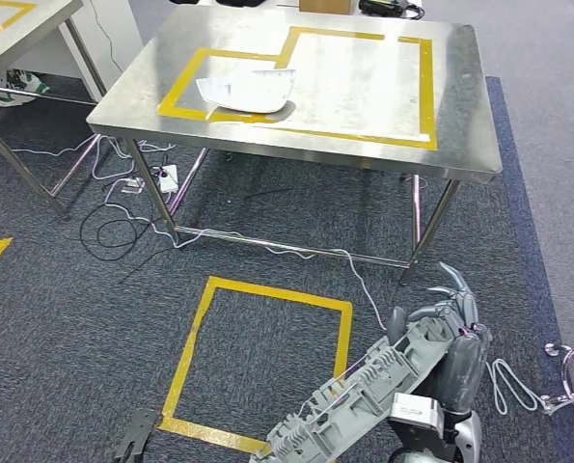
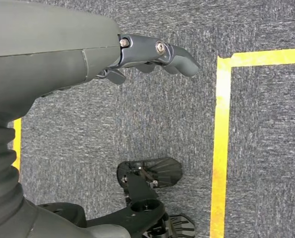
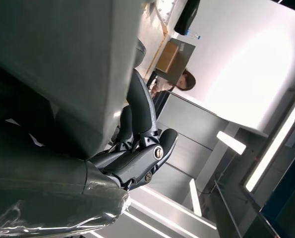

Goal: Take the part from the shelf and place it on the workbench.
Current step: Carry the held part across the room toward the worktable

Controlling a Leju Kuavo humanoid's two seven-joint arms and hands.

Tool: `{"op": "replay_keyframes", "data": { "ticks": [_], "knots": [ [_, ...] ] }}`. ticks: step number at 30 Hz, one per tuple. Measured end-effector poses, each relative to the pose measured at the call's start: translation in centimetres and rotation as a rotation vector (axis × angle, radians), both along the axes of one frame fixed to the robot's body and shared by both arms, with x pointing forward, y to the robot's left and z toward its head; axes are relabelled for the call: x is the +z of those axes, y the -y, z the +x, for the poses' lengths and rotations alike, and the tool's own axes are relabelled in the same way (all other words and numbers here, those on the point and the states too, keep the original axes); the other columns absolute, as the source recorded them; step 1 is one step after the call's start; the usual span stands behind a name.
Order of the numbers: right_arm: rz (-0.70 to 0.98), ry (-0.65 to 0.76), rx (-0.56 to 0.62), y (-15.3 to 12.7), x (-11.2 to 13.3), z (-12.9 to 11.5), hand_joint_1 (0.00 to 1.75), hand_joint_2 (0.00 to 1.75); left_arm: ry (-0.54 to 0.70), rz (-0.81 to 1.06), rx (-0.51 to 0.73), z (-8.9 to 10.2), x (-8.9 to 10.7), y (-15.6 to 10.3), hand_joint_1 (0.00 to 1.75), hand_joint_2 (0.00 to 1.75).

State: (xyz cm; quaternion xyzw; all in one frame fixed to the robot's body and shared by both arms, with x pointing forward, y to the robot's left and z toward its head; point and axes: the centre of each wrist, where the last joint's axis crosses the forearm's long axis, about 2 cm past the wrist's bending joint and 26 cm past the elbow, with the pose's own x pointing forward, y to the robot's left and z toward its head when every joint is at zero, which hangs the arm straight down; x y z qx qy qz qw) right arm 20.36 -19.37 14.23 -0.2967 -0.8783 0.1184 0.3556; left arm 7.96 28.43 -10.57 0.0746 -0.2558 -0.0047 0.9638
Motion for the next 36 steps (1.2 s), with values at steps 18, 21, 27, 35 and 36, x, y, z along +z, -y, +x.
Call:
{"op": "replay_keyframes", "data": {
  "ticks": [18,21,27,35,36],
  "knots": [
    [0.005,0.003,0.000,-0.14,0.10,0.00,1.75,1.75,0.003,0.006,-0.003,0.04,0.00,-0.27,0.00,1.75],
    [0.006,0.005,0.001,-0.15,0.11,-0.01,1.75,1.75,0.005,0.004,-0.004,0.11,0.02,-0.14,0.00,1.75],
    [0.006,0.001,0.001,-0.15,0.04,-0.01,1.75,1.75,0.004,0.003,-0.006,0.04,0.00,-0.13,0.00,1.75],
    [0.007,0.008,-0.001,-0.15,0.21,0.19,1.75,1.75,0.009,0.002,-0.006,0.27,0.05,-0.03,0.00,1.75],
    [0.007,0.010,0.000,-0.18,0.25,0.23,1.75,1.75,0.008,0.002,-0.007,0.22,0.04,-0.04,0.00,1.75]
  ]
}}
